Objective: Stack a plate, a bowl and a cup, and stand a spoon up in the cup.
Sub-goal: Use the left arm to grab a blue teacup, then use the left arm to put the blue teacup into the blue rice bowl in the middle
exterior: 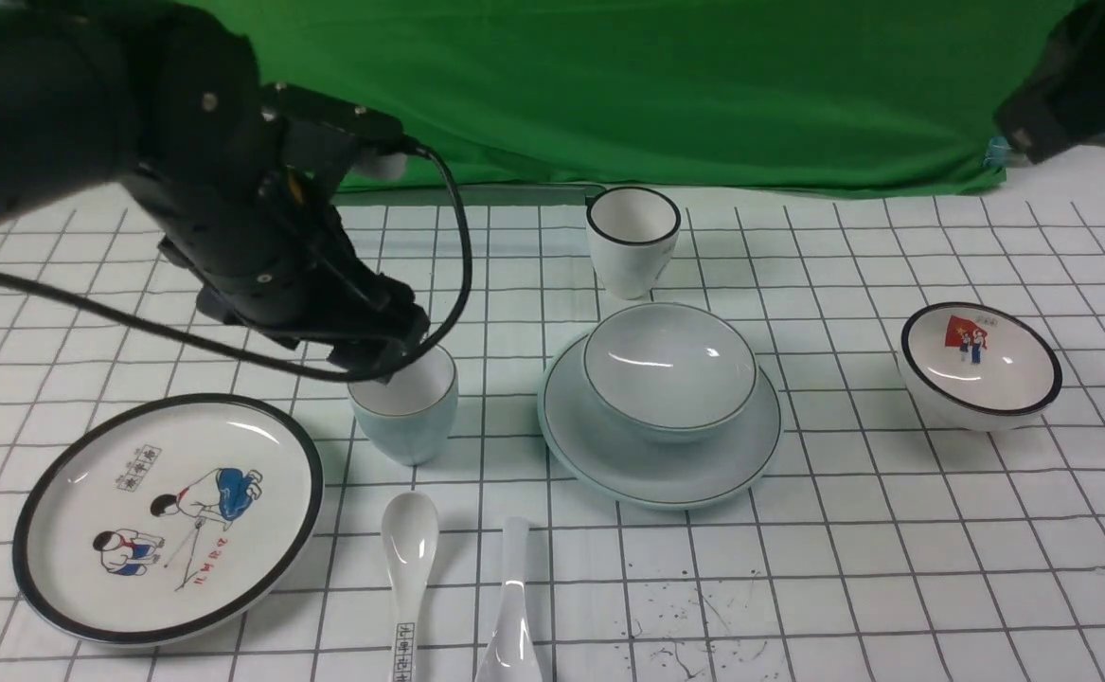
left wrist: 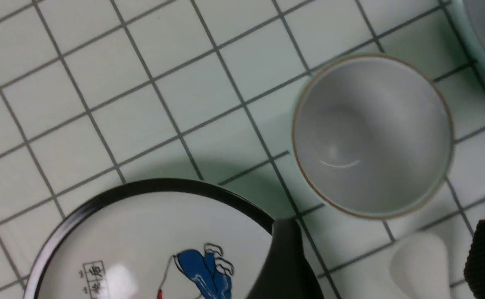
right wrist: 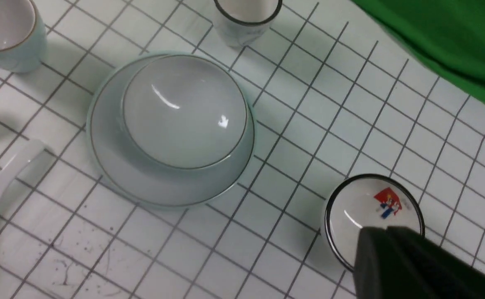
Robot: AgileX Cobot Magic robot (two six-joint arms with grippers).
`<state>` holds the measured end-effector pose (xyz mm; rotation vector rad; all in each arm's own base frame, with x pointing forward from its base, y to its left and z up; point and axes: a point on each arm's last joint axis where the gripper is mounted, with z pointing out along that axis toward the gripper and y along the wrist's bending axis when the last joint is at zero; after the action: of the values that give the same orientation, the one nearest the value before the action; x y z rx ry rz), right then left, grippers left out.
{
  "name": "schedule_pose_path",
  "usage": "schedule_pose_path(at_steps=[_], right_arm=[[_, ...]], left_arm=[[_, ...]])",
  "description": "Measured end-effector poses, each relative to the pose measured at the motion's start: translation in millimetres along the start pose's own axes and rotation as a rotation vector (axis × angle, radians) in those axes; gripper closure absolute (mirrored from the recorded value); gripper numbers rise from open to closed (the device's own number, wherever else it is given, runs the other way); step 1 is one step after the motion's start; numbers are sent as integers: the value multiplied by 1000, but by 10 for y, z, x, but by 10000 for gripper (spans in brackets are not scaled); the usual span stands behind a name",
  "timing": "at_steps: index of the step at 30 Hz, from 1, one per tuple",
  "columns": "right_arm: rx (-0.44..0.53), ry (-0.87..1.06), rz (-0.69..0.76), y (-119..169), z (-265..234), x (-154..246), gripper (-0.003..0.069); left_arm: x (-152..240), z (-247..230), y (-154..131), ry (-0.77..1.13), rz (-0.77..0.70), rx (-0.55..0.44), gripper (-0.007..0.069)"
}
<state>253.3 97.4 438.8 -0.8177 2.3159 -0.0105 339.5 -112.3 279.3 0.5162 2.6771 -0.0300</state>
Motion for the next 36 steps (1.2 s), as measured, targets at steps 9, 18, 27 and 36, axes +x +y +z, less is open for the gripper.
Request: schedule_pose_path(at_steps=[9, 18, 27, 36], right_arm=[[-12, 30, 15, 22, -117, 75, 598], [-12, 31, 15, 23, -117, 75, 587], [-15, 41, 17, 29, -146, 97, 571], [21, -75, 42, 96, -703, 363, 557]], left_arm=[[-161, 574, 16, 73, -6, -24, 134], [-117, 938, -2, 138, -19, -19, 424], [-448, 411, 0, 3, -15, 4, 631], [-883, -298, -632, -184, 101, 208, 631]])
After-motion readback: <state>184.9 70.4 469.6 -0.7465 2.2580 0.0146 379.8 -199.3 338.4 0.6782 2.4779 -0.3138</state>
